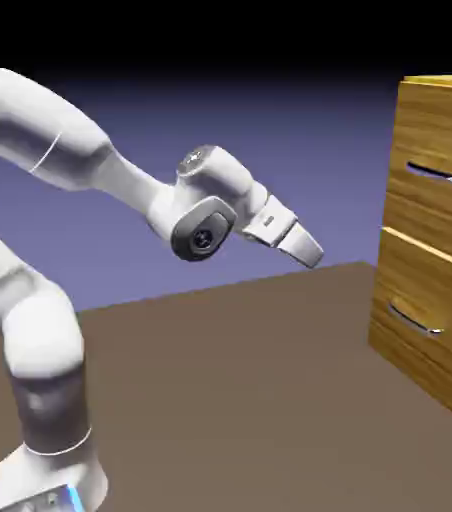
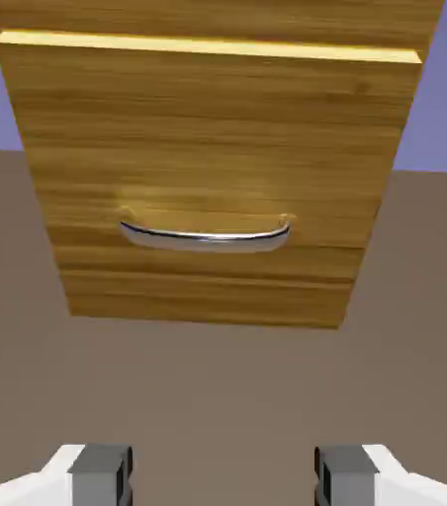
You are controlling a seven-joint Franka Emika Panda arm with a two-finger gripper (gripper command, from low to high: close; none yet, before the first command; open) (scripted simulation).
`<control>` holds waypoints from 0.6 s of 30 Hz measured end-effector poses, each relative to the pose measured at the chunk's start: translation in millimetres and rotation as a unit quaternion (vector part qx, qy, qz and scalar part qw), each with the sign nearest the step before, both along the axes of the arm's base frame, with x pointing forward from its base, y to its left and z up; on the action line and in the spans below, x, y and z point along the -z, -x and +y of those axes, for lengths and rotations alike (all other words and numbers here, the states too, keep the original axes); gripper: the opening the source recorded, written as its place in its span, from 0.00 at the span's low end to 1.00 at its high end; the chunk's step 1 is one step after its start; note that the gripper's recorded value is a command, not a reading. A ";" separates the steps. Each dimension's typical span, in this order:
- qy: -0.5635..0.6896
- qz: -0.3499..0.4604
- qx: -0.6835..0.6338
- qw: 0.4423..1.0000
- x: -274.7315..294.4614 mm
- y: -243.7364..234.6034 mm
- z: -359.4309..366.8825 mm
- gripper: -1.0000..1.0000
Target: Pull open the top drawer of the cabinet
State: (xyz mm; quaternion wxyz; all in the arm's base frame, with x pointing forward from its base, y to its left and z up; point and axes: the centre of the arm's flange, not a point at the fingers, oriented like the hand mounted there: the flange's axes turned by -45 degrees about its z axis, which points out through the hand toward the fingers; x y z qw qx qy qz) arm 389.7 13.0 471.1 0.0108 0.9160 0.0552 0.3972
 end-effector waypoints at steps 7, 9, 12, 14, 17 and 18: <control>0.092 -0.067 -0.127 0.985 -71.7 8.0 37.9 0.50; 0.118 -0.087 -0.156 0.977 -90.8 12.6 44.8 0.50; 0.157 -0.118 -0.195 0.961 -117.7 20.1 51.6 0.50; 0.183 -0.139 -0.216 0.949 -134.4 25.1 53.7 0.50; 0.220 -0.169 -0.242 0.930 -157.4 31.9 53.3 0.50; 0.232 -0.179 -0.249 0.923 -164.5 33.8 52.3 0.50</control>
